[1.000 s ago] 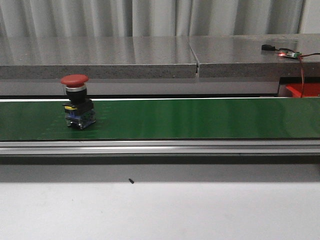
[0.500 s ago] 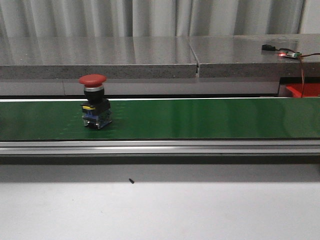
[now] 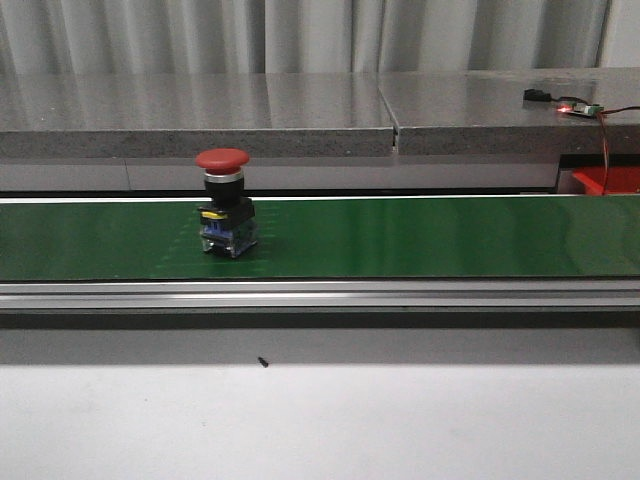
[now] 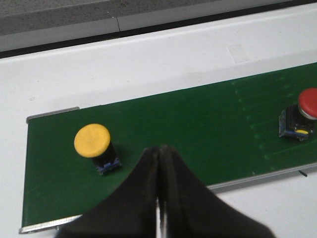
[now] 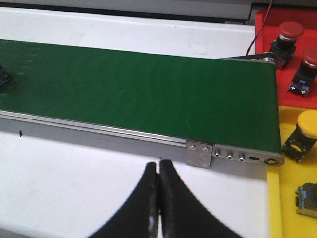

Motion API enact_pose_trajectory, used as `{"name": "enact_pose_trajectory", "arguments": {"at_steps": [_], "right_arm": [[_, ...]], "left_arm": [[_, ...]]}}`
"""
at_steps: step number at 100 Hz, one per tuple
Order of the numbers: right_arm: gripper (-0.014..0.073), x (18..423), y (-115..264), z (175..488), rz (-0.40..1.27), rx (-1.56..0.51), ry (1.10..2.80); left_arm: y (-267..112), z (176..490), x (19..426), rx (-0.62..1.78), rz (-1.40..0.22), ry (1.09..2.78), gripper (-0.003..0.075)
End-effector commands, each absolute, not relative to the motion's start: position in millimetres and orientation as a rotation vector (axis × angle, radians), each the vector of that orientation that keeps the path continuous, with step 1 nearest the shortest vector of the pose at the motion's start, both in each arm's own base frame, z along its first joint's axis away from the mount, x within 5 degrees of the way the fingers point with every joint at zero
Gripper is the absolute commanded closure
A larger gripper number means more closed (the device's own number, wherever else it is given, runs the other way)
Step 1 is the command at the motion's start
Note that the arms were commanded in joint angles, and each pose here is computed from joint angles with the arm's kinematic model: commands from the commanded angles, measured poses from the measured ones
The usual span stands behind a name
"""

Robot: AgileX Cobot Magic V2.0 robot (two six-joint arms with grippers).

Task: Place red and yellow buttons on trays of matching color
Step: 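Place the yellow button on the belt behind the red button, then move the right gripper above the red button riding the belt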

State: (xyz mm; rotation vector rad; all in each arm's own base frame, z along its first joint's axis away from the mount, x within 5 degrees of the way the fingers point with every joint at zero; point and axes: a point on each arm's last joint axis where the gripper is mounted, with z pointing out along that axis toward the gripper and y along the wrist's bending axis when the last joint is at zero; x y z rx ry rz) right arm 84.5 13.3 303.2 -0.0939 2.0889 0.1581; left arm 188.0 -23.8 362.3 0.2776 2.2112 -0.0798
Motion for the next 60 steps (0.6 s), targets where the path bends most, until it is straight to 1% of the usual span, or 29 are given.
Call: {"name": "enact_pose_trajectory", "arguments": {"at_steps": [1,19,35,47,60], "right_arm": [[0.0662,93,13,314,0.164,-0.080,2.039],[0.0662,103,12,313,0.171,-0.079,2.077],[0.0650,117,16,324,0.191,-0.116,2.079],[0.0575,132,20,334,0.215,-0.162,2.114],[0.0440,155,29,346,0.257,-0.228,2.164]], "left_arm": [[-24,375,165,0.262,-0.093,2.071,0.0739],[-21,364,122,0.257,-0.100,2.011,0.0739],[-19,356,92,0.257,-0.107,1.966,0.0739],[-18,354,78,0.262,-0.108,1.950,0.0739],[-17,355,71,0.262,-0.107,1.930,0.0739]]}}
